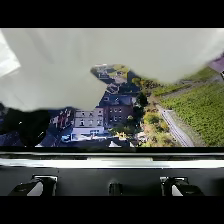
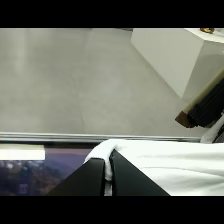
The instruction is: Fold the clothes and pants, and hang the long-sleeved shirts on hangers.
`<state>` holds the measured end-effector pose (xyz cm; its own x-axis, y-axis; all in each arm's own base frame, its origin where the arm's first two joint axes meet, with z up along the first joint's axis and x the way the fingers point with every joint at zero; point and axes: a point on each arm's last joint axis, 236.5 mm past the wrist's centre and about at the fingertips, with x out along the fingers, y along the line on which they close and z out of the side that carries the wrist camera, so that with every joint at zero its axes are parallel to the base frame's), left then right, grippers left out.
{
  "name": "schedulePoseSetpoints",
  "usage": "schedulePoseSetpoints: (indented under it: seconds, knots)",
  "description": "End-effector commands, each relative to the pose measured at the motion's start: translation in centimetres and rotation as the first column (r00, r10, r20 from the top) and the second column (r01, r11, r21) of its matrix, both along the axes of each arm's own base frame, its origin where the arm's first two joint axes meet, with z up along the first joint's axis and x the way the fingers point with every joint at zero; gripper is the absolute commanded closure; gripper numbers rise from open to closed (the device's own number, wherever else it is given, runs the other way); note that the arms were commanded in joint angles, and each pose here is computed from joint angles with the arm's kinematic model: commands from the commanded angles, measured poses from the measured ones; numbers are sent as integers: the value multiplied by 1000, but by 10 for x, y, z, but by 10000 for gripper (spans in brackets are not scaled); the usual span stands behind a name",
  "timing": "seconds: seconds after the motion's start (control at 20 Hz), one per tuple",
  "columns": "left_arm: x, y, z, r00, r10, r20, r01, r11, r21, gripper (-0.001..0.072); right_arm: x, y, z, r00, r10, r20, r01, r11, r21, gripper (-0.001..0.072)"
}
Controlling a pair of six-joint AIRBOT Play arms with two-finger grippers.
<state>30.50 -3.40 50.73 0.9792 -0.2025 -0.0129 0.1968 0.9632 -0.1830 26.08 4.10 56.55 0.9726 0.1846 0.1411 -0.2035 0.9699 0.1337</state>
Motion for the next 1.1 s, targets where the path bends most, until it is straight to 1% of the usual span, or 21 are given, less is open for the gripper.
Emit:
schedulePoseSetpoints:
  seconds: [0.0, 0.15, 0.25, 0.35, 0.4, 0.5, 0.6, 0.65, 0.75, 0.85, 0.95, 1.05]
  knots:
    - [-9, 10, 4, 998, 52, 20, -52, 999, -15, 692, -9, -14, 0, 998, -58, -5, 59, 998, 34, 690]
    - [43, 11, -38, 992, 18, -122, -22, 999, -28, 692, 52, -18, -51, 982, -54, -179, 62, 997, 42, 690]
    - [90, 4, -88, 963, -27, -268, 17, 999, -40, 690, 107, -29, -113, 930, -76, -358, 89, 996, 19, 689]
    - [139, -11, -155, 898, -85, -431, 72, 996, -48, 690, 161, -41, -195, 823, -103, -559, 112, 994, -19, 689]
    - [164, -22, -195, 853, -116, -509, 109, 993, -42, 690, 184, -45, -237, 756, -107, -645, 113, 993, -32, 689]
    - [207, -45, -278, 750, -159, -642, 151, 986, -68, 691, 224, -56, -325, 603, -126, -788, 114, 991, -72, 689]
    - [240, -65, -365, 634, -181, -752, 139, 983, -119, 691, 256, -65, -405, 469, -143, -872, 110, 989, -104, 689]
    - [250, -73, -405, 584, -186, -790, 140, 982, -128, 691, 267, -69, -442, 410, -152, -899, 107, 987, -118, 689]
    - [267, -86, -478, 507, -188, -841, 133, 981, -139, 691, 284, -74, -511, 306, -155, -939, 102, 986, -129, 689]
    - [274, -94, -531, 454, -197, -869, 119, 980, -160, 691, 290, -74, -568, 217, -141, -966, 117, 986, -118, 688]
    - [273, -99, -563, 406, -215, -888, 106, 977, -187, 691, 293, -65, -609, 157, -86, -984, 150, 987, -63, 688]
    - [270, -99, -580, 377, -212, -901, 101, 977, -188, 690, 299, -52, -632, 137, -20, -990, 197, 980, 8, 688]
